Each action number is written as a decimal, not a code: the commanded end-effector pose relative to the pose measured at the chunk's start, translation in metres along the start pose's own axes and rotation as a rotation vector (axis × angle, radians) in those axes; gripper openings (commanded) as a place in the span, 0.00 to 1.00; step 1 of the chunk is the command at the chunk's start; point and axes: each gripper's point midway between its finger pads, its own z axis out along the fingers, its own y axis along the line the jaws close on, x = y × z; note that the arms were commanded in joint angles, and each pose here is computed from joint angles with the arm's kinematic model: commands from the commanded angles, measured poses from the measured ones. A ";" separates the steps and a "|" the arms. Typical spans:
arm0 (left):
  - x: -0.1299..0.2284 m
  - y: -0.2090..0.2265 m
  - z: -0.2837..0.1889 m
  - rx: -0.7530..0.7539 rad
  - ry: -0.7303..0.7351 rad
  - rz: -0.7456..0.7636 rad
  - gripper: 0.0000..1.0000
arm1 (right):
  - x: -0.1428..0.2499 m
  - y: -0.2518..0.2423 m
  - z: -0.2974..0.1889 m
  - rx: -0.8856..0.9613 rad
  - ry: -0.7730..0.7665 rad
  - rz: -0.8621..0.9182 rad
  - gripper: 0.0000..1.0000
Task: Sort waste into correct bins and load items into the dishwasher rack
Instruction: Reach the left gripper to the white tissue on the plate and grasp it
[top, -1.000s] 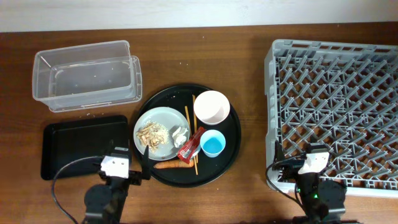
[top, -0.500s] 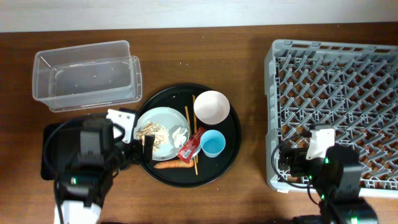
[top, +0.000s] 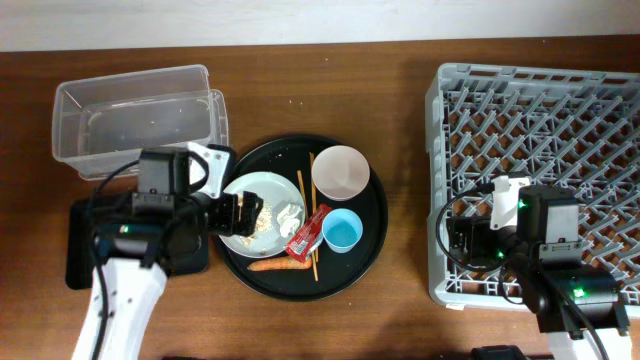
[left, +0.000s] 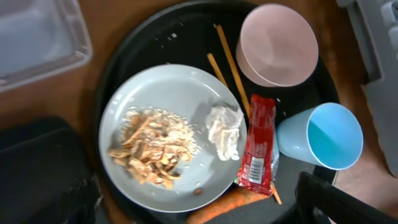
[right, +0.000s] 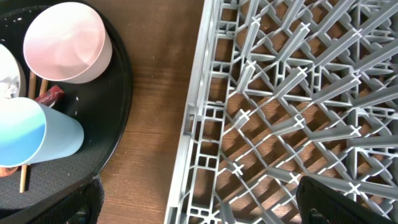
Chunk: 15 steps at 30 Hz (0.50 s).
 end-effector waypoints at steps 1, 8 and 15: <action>0.005 -0.014 0.030 0.075 0.089 0.005 0.99 | -0.007 0.004 -0.005 -0.014 -0.018 0.004 0.98; 0.033 -0.033 0.096 0.125 0.268 0.048 0.93 | -0.007 0.004 -0.005 -0.014 -0.019 0.004 0.98; 0.055 -0.032 0.128 0.132 0.366 0.043 0.79 | -0.007 0.004 -0.005 -0.014 -0.019 0.004 0.98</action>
